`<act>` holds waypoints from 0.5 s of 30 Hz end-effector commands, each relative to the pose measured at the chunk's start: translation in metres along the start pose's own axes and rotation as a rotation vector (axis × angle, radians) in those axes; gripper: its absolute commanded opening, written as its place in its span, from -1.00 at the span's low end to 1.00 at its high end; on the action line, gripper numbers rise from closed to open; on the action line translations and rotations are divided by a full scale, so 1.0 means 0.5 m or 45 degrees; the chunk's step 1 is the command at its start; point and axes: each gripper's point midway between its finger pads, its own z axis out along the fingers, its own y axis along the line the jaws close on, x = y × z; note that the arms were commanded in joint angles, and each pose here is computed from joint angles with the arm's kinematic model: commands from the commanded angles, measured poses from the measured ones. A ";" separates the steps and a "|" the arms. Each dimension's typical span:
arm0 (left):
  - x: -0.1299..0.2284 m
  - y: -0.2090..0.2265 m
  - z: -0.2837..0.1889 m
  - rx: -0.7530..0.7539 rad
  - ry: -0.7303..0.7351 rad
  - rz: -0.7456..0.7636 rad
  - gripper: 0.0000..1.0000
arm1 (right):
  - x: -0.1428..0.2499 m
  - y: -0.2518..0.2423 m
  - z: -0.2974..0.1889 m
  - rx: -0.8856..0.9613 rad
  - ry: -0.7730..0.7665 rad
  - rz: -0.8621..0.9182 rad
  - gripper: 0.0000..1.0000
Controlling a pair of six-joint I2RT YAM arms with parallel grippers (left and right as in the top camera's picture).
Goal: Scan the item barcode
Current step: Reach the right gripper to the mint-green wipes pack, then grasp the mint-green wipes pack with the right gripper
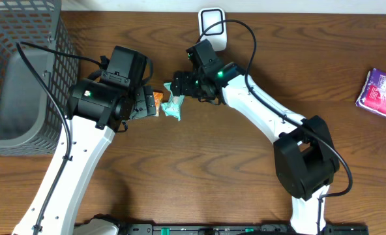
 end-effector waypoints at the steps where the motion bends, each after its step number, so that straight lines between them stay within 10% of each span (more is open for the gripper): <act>1: -0.005 0.004 -0.006 0.000 -0.013 -0.021 0.96 | 0.008 -0.018 0.026 0.106 -0.047 0.145 0.68; 15: -0.005 0.004 -0.006 0.000 -0.013 -0.021 0.96 | 0.051 -0.058 0.125 0.182 0.017 0.217 0.50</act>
